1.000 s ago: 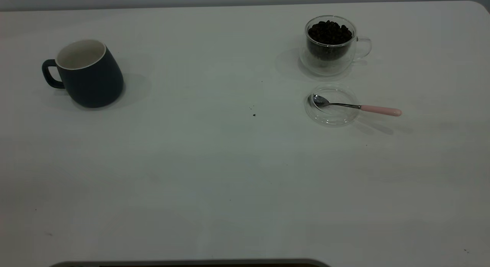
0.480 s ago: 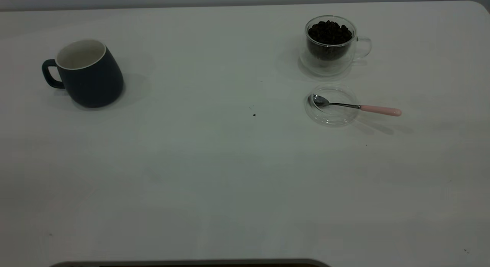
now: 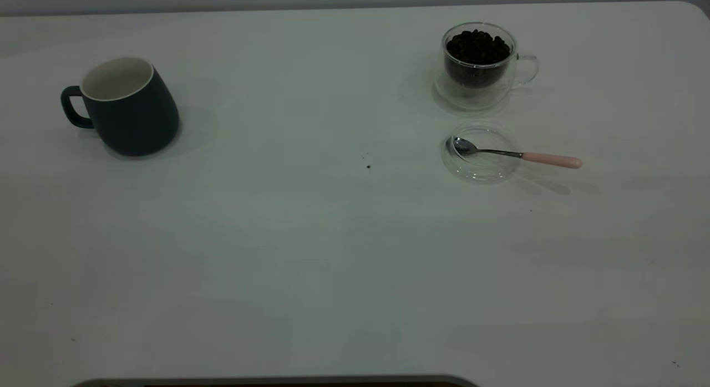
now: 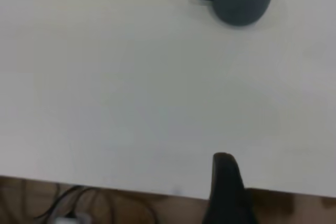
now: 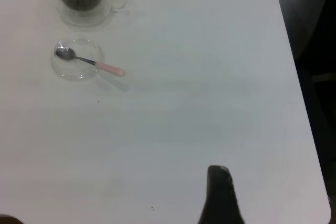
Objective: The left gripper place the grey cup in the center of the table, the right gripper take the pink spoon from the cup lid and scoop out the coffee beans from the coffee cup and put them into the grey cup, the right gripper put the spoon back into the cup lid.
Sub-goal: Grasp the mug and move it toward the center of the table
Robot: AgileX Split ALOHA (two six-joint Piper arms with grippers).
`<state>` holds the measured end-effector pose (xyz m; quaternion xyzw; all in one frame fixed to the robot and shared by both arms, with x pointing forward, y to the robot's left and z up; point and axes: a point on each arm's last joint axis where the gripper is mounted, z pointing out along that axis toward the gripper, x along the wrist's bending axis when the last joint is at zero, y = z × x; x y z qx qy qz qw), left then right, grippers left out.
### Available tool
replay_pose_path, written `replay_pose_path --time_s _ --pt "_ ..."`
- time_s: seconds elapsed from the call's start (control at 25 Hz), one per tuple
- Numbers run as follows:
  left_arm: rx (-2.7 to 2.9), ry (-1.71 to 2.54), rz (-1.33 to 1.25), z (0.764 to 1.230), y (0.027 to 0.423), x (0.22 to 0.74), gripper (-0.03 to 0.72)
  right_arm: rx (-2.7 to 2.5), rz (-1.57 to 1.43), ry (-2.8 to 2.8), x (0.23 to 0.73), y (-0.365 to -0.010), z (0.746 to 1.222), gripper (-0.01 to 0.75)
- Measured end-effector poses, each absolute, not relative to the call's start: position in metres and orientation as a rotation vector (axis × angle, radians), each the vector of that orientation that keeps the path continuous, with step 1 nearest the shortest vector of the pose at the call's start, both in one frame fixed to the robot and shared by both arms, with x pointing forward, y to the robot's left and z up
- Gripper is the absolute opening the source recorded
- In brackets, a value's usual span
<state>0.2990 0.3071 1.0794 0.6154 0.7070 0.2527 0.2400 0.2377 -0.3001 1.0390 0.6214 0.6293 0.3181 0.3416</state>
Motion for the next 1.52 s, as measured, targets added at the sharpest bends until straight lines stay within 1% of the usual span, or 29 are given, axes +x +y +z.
replay_pose_path --time_s 0.2,0.4,0.52,0.72,0.88,1.04,1.32,1.52 --pt "1.903 1.922 0.637 1.096 0.31 0.379 0.565 1.616 0.827 1.637 0.238 -0.3 1.039 0.579" --pt "2.16 1.792 0.654 1.086 0.315 0.461 0.565 1.616 0.827 1.637 0.238 -0.3 1.039 0.579" --pt "2.349 1.676 0.649 1.07 0.318 0.507 0.565 1.616 0.827 1.637 0.238 -0.3 1.039 0.579" --pt "2.709 1.432 0.535 1.022 0.323 0.565 0.565 1.616 0.827 1.637 0.238 -0.3 1.039 0.579" --pt "2.937 1.162 0.434 0.977 0.325 0.593 0.565 1.616 0.827 1.637 0.238 -0.3 1.039 0.579" --pt "3.078 0.911 0.404 0.937 0.327 0.611 0.565 1.616 0.828 1.636 0.238 -0.3 1.039 0.579" --pt "3.198 0.575 0.459 0.887 0.329 0.629 0.565 1.616 0.828 1.636 0.238 -0.3 1.039 0.579" --pt "3.209 0.41 0.521 0.86 0.318 0.638 0.565 1.616 0.829 1.636 0.238 -0.3 1.039 0.579"
